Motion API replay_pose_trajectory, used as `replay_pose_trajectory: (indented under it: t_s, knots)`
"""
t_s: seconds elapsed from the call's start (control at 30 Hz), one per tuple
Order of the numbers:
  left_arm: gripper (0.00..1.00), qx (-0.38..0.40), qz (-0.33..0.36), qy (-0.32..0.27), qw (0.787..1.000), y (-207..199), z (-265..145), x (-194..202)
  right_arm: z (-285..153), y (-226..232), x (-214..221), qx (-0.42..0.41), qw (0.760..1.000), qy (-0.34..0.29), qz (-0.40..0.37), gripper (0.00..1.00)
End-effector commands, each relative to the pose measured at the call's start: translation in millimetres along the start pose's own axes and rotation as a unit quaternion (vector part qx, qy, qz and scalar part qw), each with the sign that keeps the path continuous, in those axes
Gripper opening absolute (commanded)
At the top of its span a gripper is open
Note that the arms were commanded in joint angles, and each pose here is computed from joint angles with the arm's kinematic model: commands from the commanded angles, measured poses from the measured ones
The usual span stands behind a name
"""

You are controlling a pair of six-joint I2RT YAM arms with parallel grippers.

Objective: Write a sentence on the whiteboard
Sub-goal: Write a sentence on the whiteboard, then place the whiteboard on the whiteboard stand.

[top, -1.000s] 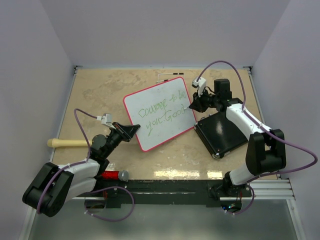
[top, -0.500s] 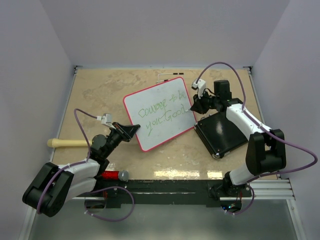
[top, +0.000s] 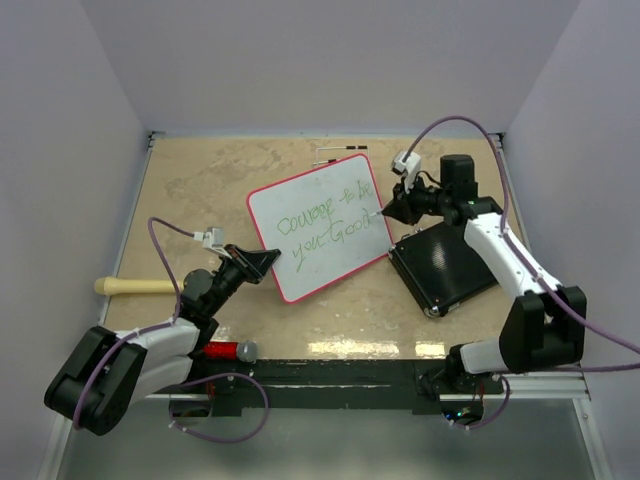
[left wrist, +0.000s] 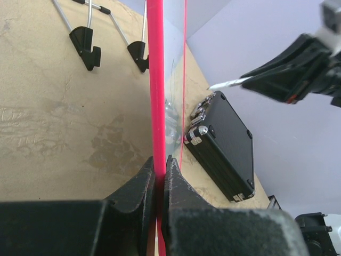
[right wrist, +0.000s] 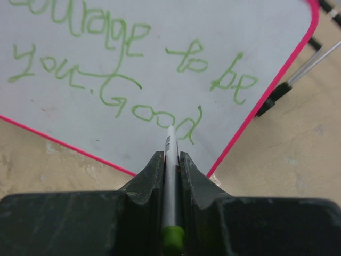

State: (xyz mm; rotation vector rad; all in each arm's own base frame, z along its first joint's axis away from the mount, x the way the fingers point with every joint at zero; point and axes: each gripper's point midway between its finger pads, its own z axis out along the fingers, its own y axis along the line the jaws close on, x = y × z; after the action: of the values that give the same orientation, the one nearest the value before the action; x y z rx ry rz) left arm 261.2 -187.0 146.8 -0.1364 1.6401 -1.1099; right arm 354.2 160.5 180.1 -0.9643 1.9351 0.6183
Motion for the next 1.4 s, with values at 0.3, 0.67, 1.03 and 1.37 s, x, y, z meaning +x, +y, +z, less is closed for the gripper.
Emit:
replay_pose_trajectory:
  t_s: [0.3, 0.67, 1.03, 1.37]
  knots:
    - [0.0, 0.023, 0.073, 0.072, 0.994, -1.8, -5.8, 24.7, -81.5, 24.8, -82.8, -0.012, 0.986, -0.157, -0.063, 0.0]
    - [0.0, 0.052, 0.11, 0.065, 0.99, -24.1, 42.3, -25.7, -113.7, 25.3, -71.3, -0.01, 0.978, -0.199, -0.06, 0.0]
    - [0.0, 0.059, 0.138, 0.072, 0.986, -29.7, 105.3, -64.9, -126.5, 38.5, -67.9, -0.033, 0.973, -0.222, -0.06, 0.0]
    - [0.0, 0.096, 0.137, 0.047, 0.985, -53.7, 153.6, -107.6, -129.2, 42.9, -67.3, -0.046, 0.971, -0.228, -0.06, 0.0]
